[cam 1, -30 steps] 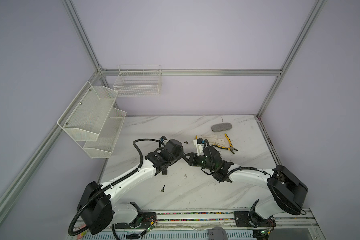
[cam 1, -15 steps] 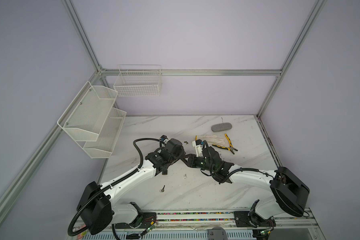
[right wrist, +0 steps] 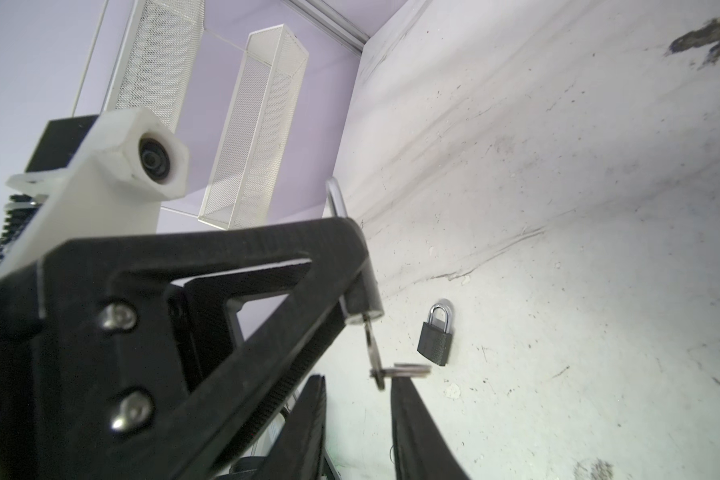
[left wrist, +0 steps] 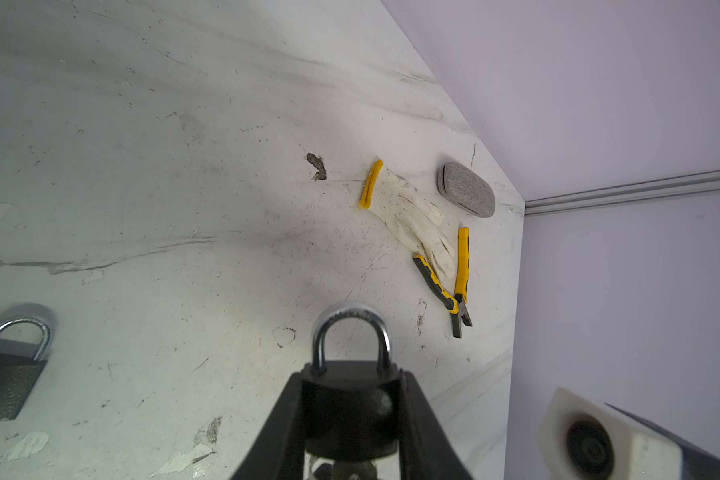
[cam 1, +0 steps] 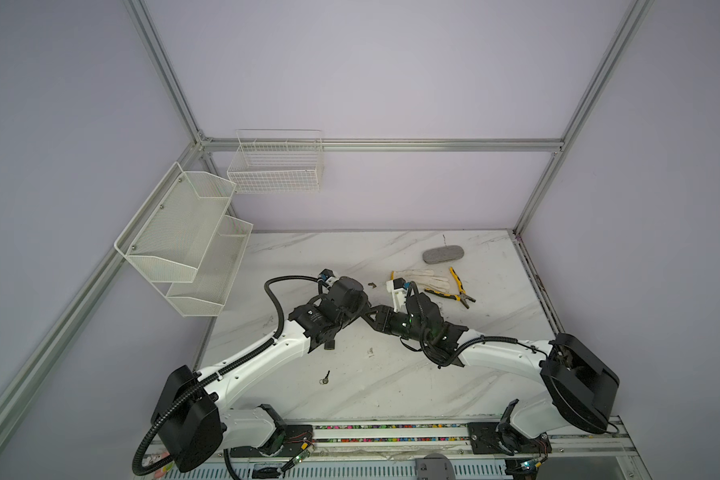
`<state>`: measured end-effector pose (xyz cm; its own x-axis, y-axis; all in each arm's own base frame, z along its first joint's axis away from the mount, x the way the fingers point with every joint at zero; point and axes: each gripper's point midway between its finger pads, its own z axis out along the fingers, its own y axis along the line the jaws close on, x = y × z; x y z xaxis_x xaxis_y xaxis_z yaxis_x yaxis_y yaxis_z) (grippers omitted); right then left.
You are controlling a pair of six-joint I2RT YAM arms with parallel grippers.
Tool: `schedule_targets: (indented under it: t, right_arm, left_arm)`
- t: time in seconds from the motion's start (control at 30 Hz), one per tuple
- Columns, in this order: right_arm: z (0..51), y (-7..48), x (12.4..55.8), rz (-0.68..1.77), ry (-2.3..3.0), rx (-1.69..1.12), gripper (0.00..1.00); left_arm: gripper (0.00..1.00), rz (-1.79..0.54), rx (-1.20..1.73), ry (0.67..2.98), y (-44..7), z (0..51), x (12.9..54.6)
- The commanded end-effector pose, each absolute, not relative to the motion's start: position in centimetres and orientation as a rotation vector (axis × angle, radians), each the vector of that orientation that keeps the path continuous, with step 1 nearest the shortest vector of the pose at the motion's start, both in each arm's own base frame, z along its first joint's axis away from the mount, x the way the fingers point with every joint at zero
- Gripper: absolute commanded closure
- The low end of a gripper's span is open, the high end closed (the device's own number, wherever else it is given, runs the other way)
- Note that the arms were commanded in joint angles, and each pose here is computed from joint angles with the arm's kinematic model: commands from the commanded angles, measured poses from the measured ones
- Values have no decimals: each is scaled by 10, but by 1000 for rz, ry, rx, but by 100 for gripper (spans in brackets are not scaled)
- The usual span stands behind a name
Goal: Unlock with the key
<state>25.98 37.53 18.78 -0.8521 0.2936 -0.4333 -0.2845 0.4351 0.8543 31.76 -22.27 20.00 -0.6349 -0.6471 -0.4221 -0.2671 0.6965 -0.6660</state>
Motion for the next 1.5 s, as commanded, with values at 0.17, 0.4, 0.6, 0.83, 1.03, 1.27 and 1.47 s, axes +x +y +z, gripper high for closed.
schedule_targets:
  t: [0.17,0.4,0.6,0.83,1.03,1.27,1.47]
  right_arm:
    - [215,359,265,1412,2056,83,71]
    - [218,355,267,1383,2048,86,71]
    - [218,355,271,1365,2039,100,73]
    - [207,358,273,1347,2059,94,73]
    - [202,362,276,1339,2064,86,77]
    - [206,364,280,1326,2047,75,82]
    - [205,364,282,1312,2040,67,83]
  left_arm:
    - [100,-802,-719,2165,-221,212,319]
    - [100,-812,-727,2158,-220,214,319]
    - [100,-820,-725,2156,-221,216,319]
    - [100,-828,-725,2150,-221,218,318]
    - [100,-849,-722,2149,-224,220,318]
    - [100,-849,-720,2160,-226,216,319]
    - [100,-859,-715,2164,-228,215,319]
